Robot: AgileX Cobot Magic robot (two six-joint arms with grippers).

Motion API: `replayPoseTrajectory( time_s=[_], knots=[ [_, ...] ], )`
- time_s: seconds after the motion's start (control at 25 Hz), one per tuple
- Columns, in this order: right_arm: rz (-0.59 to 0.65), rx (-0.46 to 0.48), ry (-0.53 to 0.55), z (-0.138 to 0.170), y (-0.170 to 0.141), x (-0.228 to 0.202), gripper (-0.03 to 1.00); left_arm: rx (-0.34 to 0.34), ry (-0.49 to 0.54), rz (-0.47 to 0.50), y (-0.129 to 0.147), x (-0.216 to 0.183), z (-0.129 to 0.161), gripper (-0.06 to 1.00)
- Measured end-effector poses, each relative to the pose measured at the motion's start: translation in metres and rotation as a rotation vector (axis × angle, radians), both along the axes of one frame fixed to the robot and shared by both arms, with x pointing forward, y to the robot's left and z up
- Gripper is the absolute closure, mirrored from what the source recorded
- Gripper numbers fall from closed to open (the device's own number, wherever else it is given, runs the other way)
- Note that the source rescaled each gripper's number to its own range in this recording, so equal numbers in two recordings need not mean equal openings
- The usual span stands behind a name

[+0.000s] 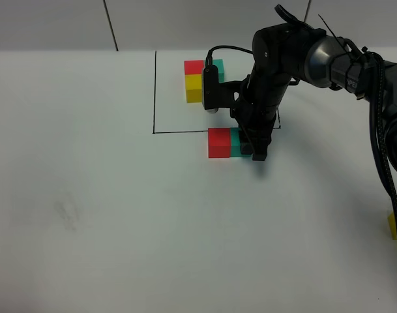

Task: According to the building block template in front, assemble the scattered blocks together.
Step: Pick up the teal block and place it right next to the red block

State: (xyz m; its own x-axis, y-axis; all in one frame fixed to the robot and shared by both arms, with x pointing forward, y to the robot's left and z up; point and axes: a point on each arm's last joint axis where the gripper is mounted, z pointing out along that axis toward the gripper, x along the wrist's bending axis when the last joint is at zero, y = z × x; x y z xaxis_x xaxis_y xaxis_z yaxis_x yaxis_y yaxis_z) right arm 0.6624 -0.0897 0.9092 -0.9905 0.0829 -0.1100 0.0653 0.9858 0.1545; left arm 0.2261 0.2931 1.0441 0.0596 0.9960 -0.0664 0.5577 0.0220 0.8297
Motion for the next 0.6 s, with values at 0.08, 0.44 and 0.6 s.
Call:
replayPoseTrajectory(
  time_s=[0.08,0.44,0.6],
  knots=[
    [0.0,0.0,0.0,0.0,0.0,0.0,0.71,0.0,0.0,0.0,0.0,0.0,0.0,0.26],
    [0.0,0.0,0.0,0.0,0.0,0.0,0.71,0.0,0.0,0.0,0.0,0.0,0.0,0.26],
    [0.0,0.0,0.0,0.0,0.0,0.0,0.71,0.0,0.0,0.0,0.0,0.0,0.0,0.26]
  ],
)
